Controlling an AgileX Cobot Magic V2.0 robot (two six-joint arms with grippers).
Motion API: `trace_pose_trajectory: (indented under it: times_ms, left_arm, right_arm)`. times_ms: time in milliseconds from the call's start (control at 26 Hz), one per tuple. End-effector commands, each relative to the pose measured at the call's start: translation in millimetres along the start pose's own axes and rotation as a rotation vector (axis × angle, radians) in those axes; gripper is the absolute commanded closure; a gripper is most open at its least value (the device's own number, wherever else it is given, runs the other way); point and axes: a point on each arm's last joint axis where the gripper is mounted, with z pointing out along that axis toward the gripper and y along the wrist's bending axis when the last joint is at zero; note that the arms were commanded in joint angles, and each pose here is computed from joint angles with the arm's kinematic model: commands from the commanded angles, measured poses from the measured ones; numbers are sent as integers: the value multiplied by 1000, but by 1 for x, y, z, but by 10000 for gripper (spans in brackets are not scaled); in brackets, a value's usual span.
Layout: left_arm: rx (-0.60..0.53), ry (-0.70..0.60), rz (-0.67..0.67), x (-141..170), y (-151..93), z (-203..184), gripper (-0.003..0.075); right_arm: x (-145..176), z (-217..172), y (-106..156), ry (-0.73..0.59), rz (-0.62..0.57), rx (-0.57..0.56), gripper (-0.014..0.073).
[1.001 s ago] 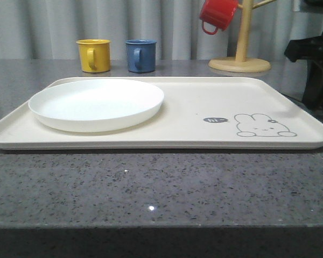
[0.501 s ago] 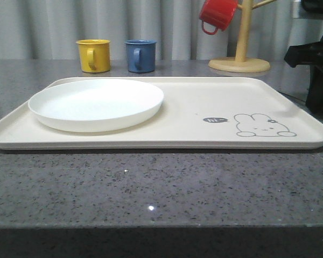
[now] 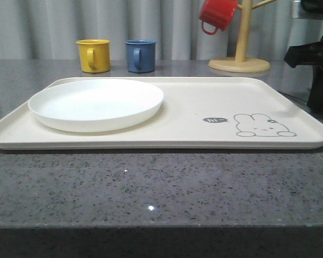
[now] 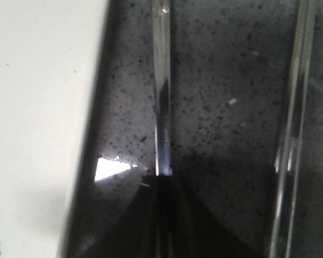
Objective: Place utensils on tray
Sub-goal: 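Grasp the silver fork on the table with the right gripper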
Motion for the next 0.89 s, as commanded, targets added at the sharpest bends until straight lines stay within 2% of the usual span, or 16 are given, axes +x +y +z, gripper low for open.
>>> trace_pose_trajectory:
  times_ms: [0,385,501,616,847]
  left_arm:
    - [-11,-105,-17,-16,2,-2,739]
    - [-11,-105,-17,-16,2,-2,739]
    - [-11,-105,-17,-16,2,-2,739]
    - [-11,-105,-17,-16,2,-2,739]
    - [-11,-105,-17,-16,2,-2,739]
  right_arm:
    - [-9,-20,2,-88,2,-5,691]
    - [-7,-49,2,-150,178,25,691]
    - [-3,-61,6,-161,197,18,691]
    - [-1,-72,20,-160,168,-5,691]
    - [-8,-86,73,-159,88,-97,691]
